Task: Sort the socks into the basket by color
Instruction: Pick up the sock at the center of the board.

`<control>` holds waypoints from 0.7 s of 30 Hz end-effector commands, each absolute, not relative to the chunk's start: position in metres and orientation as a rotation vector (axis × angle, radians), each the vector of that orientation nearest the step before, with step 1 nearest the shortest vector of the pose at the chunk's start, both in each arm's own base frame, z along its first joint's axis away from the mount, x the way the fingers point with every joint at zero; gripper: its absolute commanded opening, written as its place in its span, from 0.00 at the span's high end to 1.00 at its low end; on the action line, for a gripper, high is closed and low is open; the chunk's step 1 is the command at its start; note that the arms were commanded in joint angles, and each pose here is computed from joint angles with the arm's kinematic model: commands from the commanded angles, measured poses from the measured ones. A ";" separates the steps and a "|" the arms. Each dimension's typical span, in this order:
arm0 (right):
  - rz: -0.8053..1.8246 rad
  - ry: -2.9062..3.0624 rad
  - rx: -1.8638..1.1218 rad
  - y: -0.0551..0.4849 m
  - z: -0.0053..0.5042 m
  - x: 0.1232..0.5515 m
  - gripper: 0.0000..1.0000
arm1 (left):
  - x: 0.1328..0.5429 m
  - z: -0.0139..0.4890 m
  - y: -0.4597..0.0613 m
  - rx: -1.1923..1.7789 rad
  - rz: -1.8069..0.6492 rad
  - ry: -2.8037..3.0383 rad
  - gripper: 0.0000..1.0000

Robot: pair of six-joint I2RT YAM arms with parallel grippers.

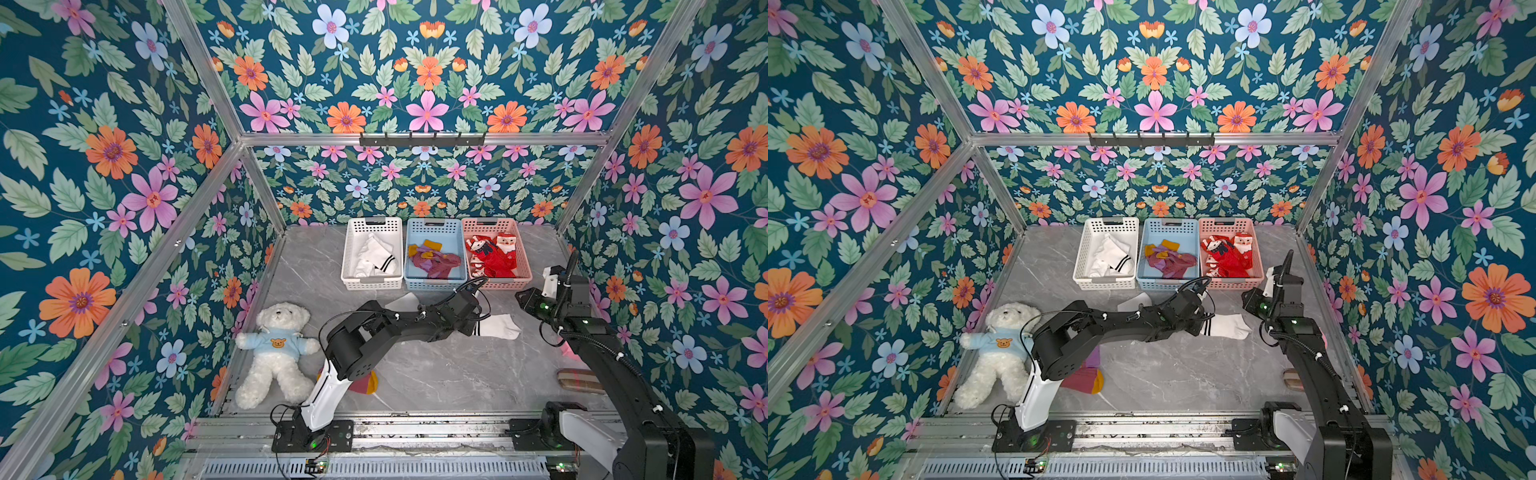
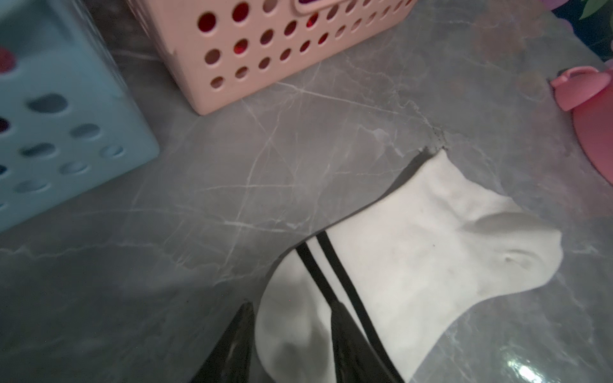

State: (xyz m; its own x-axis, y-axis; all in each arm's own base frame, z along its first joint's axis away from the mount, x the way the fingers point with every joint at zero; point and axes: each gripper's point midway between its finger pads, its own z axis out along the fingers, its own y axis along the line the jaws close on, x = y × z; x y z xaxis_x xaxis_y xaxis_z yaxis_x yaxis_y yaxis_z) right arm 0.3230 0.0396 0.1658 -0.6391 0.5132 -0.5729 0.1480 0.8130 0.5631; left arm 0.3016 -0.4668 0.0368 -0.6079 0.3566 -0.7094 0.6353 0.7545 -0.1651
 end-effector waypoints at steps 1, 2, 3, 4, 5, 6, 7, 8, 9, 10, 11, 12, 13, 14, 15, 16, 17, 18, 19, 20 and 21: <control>0.601 2.230 0.494 0.037 0.165 0.321 0.73 | 0.302 0.031 -0.461 0.769 -0.445 2.278 0.61; 0.601 2.231 0.493 0.037 0.164 0.321 0.73 | 0.301 0.029 -0.461 0.776 -0.440 2.282 0.61; 0.601 2.230 0.492 0.038 0.165 0.321 0.73 | 0.300 0.028 -0.460 0.775 -0.436 2.288 0.62; 0.600 2.230 0.493 0.037 0.165 0.321 0.73 | 0.300 0.028 -0.460 0.774 -0.433 2.290 0.63; 0.601 2.229 0.493 0.037 0.165 0.321 0.73 | 0.299 0.025 -0.459 0.778 -0.431 2.296 0.64; 0.602 2.228 0.492 0.037 0.165 0.320 0.73 | 0.299 0.024 -0.459 0.779 -0.428 2.298 0.66; 0.602 2.227 0.494 0.037 0.165 0.320 0.73 | 0.298 0.024 -0.459 0.783 -0.428 2.300 0.68; 0.602 2.227 0.493 0.037 0.165 0.320 0.73 | 0.297 0.022 -0.458 0.783 -0.425 2.304 0.71; 0.601 2.226 0.492 0.038 0.165 0.320 0.73 | 0.297 0.022 -0.458 0.786 -0.427 2.305 0.75; 0.602 2.224 0.491 0.038 0.166 0.319 0.73 | 0.296 0.022 -0.457 0.786 -0.428 2.307 0.79; 0.600 2.223 0.493 0.037 0.166 0.319 0.73 | 0.296 0.022 -0.458 0.787 -0.431 2.307 0.85; 0.599 2.223 0.493 0.037 0.166 0.319 0.72 | 0.296 0.023 -0.457 0.786 -0.435 2.305 0.90; 0.597 2.222 0.494 0.037 0.166 0.318 0.72 | 0.295 0.024 -0.458 0.785 -0.439 2.304 0.94; 0.594 2.223 0.495 0.036 0.166 0.318 0.72 | 0.295 0.025 -0.458 0.788 -0.445 2.302 0.97; 0.595 2.222 0.493 0.036 0.166 0.318 0.72 | 0.295 0.027 -0.458 0.790 -0.452 2.296 1.00; 0.594 2.223 0.495 0.036 0.166 0.318 0.72 | 0.293 0.029 -0.460 0.798 -0.465 2.292 1.00; 0.594 2.223 0.495 0.036 0.166 0.318 0.72 | 0.293 0.033 -0.460 0.803 -0.481 2.281 1.00; 0.594 2.224 0.496 0.036 0.165 0.318 0.72 | 0.292 0.037 -0.460 0.810 -0.504 2.270 1.00; 0.596 2.222 0.494 0.036 0.166 0.318 0.72 | 0.291 0.042 -0.460 0.813 -0.525 2.259 1.00; 0.594 2.223 0.496 0.036 0.165 0.318 0.72 | 0.292 0.048 -0.460 0.814 -0.554 2.248 1.00; 0.596 2.221 0.493 0.036 0.166 0.318 0.72 | 0.292 0.056 -0.459 0.815 -0.587 2.236 1.00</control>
